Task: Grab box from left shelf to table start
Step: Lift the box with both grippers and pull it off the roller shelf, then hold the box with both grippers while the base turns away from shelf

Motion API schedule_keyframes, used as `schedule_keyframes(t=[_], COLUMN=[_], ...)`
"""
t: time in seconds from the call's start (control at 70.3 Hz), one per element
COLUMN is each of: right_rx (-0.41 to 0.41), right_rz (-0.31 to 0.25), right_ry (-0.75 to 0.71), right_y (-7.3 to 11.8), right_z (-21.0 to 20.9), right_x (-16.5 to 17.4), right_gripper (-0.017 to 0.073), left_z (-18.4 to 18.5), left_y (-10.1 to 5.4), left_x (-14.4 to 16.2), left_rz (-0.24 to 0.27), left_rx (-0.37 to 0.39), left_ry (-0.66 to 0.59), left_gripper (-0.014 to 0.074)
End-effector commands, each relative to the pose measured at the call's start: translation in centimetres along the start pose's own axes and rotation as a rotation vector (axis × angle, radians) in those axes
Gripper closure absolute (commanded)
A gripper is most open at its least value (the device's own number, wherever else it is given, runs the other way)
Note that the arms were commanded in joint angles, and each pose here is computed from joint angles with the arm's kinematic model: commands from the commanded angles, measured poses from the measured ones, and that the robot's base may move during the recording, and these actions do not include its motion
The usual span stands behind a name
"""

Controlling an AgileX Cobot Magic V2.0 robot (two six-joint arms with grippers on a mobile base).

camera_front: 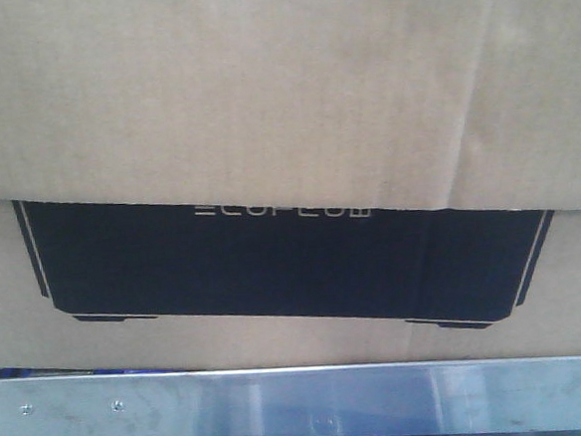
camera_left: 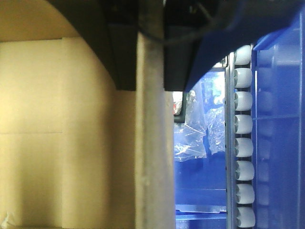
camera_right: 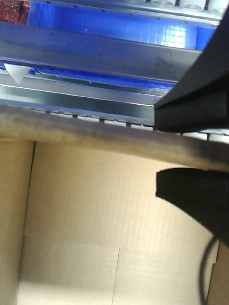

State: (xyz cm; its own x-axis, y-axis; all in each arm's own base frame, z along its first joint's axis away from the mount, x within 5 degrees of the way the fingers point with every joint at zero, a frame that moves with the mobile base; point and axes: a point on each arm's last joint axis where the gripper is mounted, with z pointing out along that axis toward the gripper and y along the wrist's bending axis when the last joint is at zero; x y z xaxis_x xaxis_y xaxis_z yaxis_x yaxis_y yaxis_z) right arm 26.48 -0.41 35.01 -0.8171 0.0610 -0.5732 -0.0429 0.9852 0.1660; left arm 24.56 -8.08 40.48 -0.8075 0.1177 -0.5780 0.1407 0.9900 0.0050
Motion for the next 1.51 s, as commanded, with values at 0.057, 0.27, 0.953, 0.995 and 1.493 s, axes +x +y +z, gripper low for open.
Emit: schedule_keyframes(t=[0.057,0.27,0.953,0.995,1.493], right_rx=[0.019,0.019,-0.032,-0.04,-0.047], right_rz=[-0.018,-0.043,-0.1,-0.102,-0.117], right_ry=[-0.221,-0.384,-0.832,-0.853,-0.919], right_y=[0.7,1.9,4.3,4.5,4.8], right_z=[-4.8,-9.9,-19.0,-19.4,-20.5], right_x=[-0.7,2.3,15.9,16.4,18.1], right_gripper=[0.0501,0.0501,0.0501,0.0501,0.0501], left_z=[-4.6,-8.7,-16.1,-16.5,-17.9], left_y=[0.3,0.3,4.6,4.8,5.5], left_x=[0.1,3.7,16.5,17.0,19.7], left_rz=[-0.025,-0.045,-0.103,-0.109,-0.123], left_rx=[0.045,0.14,0.272,0.285,0.326], left_ry=[-0.182,-0.349,-0.74,-0.758,-0.804], left_gripper=[0.0688,0.0687,0.0684,0.0684,0.0684])
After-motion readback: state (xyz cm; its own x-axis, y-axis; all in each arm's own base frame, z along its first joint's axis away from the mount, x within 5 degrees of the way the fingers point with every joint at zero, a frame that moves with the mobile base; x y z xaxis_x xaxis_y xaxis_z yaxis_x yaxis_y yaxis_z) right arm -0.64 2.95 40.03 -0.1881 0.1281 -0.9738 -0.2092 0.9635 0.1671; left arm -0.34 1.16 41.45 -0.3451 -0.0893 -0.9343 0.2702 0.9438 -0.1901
